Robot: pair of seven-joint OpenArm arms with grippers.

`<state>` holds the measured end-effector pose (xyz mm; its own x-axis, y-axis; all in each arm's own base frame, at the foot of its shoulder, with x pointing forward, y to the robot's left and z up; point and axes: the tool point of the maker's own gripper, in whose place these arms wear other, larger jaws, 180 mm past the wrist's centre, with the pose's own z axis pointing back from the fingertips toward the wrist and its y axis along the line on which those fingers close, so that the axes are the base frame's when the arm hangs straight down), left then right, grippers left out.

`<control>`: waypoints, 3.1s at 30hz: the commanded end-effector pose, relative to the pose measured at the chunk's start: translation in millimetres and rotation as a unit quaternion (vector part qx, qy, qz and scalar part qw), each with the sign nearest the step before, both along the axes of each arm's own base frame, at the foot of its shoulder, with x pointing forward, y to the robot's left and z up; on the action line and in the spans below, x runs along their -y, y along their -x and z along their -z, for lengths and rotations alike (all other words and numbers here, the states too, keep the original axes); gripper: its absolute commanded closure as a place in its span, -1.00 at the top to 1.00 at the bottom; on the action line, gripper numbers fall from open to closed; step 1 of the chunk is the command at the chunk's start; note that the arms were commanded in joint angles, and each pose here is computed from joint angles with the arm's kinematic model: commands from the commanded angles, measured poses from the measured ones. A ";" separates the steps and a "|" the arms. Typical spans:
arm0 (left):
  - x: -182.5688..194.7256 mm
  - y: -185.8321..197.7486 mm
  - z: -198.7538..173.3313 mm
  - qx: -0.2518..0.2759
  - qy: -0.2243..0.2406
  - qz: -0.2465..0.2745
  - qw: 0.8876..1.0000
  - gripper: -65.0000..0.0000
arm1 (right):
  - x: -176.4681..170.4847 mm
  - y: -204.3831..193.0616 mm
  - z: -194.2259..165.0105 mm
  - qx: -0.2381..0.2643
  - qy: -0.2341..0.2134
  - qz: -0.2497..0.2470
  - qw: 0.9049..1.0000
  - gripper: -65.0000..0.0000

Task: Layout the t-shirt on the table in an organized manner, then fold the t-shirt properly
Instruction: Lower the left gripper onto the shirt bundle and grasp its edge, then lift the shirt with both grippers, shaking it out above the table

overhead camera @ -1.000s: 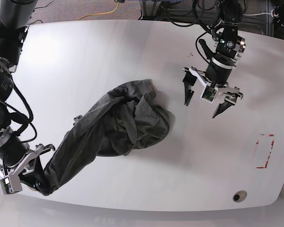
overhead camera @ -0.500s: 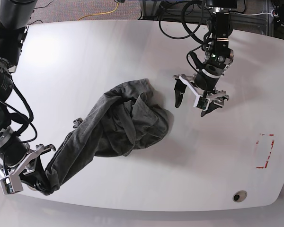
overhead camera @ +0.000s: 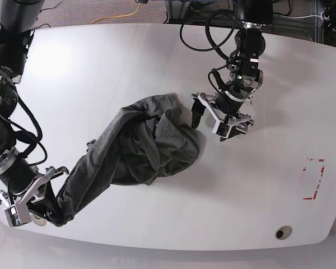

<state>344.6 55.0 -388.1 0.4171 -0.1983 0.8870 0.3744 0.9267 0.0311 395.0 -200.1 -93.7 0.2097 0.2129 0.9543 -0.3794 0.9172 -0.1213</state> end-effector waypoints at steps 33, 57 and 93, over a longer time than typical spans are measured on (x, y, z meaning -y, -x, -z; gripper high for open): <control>62.1 -48.9 12.3 -0.044 0.111 0.026 0.992 0.54 | 1.8 -1.0 -21.4 0.035 -0.001 0.000 0.999 -1.00; 86.0 -38.8 0.1 -0.045 0.164 0.084 0.982 0.53 | -1.9 -0.9 -11.6 0.024 -0.009 -0.001 1.000 -0.99; 85.2 -61.6 9.1 -0.076 0.194 0.066 0.976 -1.00 | -2.2 -0.7 -10.3 0.023 -0.010 -0.002 1.000 -0.99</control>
<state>392.1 -25.8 -417.8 0.5894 0.0512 0.8062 0.4465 0.8111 -0.3779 394.0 -194.5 -104.1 0.2275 0.1924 0.9546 -0.3879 0.9171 -0.0923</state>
